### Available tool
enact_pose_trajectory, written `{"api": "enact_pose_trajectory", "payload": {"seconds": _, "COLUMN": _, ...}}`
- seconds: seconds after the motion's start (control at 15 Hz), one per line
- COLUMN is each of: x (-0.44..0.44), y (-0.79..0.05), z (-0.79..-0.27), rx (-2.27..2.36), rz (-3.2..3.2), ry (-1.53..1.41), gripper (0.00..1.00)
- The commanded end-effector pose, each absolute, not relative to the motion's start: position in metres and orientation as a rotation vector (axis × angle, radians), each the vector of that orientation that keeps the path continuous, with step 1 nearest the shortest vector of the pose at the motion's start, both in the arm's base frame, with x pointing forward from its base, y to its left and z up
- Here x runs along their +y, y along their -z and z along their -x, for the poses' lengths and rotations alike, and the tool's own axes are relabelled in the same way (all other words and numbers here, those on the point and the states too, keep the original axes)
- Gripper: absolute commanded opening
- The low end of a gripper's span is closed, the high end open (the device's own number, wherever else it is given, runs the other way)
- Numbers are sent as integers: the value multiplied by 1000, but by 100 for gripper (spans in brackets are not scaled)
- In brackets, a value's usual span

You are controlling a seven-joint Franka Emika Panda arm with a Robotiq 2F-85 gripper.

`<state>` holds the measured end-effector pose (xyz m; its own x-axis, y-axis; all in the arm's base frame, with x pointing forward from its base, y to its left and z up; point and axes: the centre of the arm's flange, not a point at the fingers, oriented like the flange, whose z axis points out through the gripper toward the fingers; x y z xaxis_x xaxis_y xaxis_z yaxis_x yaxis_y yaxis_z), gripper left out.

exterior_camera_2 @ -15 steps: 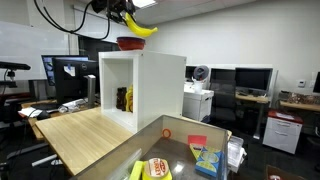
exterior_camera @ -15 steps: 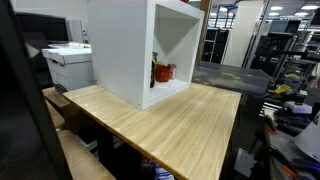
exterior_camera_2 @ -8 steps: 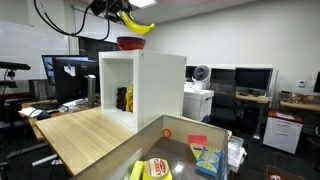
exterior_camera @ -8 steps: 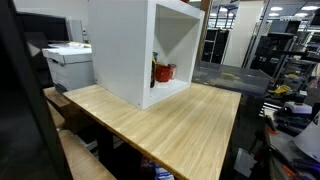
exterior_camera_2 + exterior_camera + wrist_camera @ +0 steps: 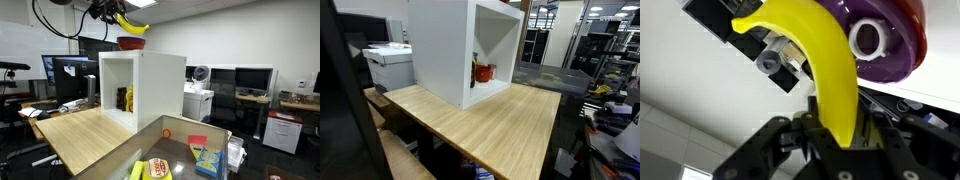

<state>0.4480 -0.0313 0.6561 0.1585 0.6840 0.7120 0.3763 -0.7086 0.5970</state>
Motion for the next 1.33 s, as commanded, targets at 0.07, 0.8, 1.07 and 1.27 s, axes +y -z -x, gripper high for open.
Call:
{"api": "enact_pose_trajectory", "payload": {"seconds": 0.07, "x": -22, "y": -645, "z": -443, "rx": 1104, "rz": -2096, "ry": -1586, "gripper": 12}}
{"api": "enact_pose_trajectory", "payload": {"seconds": 0.8, "x": -21, "y": -633, "z": -456, "rx": 1132, "rz": -2127, "ry": -1626, "gripper": 77}}
{"api": "enact_pose_trajectory", "payload": {"seconds": 1.07, "x": -27, "y": -637, "z": -455, "rx": 1082, "rz": -2129, "ry": -1659, "gripper": 97}}
{"api": "enact_pose_trajectory", "payload": {"seconds": 1.27, "x": -36, "y": -650, "z": -451, "rx": 1009, "rz": -2166, "ry": -1681, "gripper": 100}}
